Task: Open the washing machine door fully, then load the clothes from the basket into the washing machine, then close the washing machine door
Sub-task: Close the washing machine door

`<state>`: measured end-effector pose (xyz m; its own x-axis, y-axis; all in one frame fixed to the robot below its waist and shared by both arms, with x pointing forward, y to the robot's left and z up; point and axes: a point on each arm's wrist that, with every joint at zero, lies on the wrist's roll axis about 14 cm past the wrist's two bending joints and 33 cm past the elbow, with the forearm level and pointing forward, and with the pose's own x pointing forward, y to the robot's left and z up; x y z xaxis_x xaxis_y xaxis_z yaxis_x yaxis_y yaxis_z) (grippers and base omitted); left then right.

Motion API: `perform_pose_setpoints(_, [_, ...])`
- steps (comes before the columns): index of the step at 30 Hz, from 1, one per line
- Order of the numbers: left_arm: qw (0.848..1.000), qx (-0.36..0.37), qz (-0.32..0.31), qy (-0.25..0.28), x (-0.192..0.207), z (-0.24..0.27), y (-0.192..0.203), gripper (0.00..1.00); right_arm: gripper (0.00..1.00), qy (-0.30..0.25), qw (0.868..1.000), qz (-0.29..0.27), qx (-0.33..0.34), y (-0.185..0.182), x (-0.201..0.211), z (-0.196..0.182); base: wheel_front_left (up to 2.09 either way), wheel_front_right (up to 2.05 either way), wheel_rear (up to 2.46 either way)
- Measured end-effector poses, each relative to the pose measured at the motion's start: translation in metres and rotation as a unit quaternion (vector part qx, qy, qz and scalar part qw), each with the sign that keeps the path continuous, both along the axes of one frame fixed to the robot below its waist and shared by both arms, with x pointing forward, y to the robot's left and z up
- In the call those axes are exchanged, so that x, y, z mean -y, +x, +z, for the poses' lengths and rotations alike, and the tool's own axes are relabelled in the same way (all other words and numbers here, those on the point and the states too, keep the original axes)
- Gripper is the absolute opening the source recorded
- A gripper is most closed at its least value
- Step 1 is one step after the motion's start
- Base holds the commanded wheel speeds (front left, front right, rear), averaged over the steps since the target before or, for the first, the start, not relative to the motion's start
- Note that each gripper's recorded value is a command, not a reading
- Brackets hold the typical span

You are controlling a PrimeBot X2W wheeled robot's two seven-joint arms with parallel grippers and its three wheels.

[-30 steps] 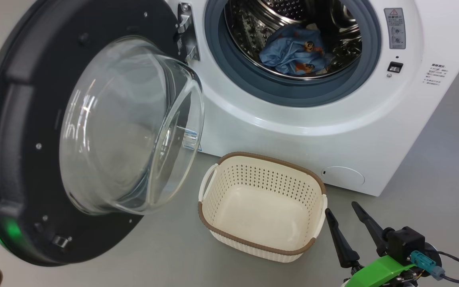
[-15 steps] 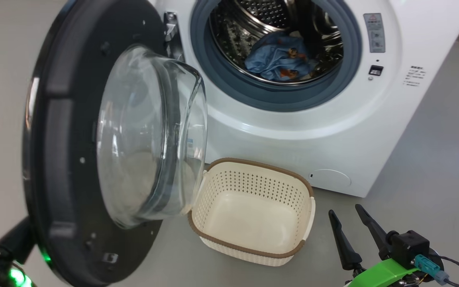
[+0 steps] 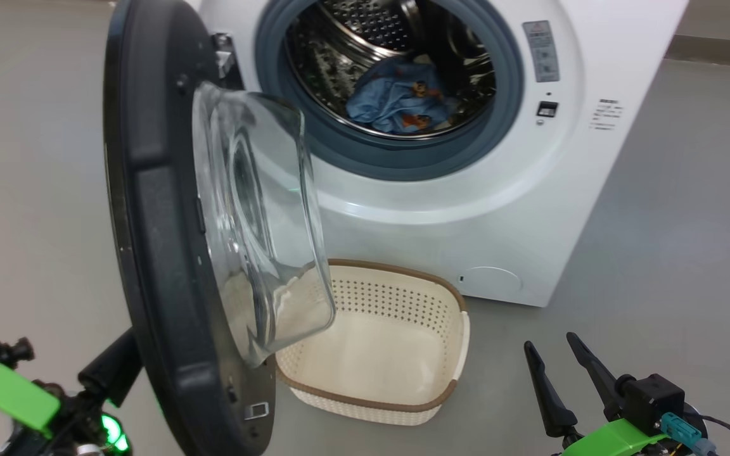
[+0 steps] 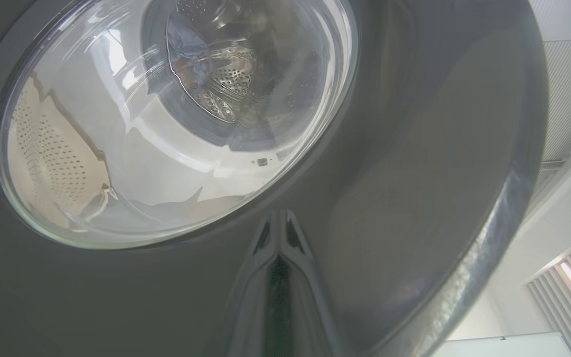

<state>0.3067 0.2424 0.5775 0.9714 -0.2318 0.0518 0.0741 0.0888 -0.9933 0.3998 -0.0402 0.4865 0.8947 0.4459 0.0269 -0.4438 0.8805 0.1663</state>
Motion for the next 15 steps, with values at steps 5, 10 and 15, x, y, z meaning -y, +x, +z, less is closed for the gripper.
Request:
perform_pose_setpoints(5, [1.0,0.009,-0.007,-0.016,0.017,0.003,0.014,0.0,1.0,0.0,1.0,-0.016,0.002,-0.001,0.011,0.001,0.0,0.0,0.0])
perform_pose_setpoints(10, [0.999,0.019,-0.03,-0.023,0.045,0.007,0.033,0.0,1.0,-0.001,0.999,-0.035,0.005,-0.004,0.026,0.003,0.0,0.0,0.0])
perform_pose_setpoints(15, [0.997,0.034,-0.065,-0.026,0.079,0.014,0.051,0.0,1.0,-0.003,0.998,-0.057,0.005,-0.009,0.042,0.003,0.0,0.0,0.0])
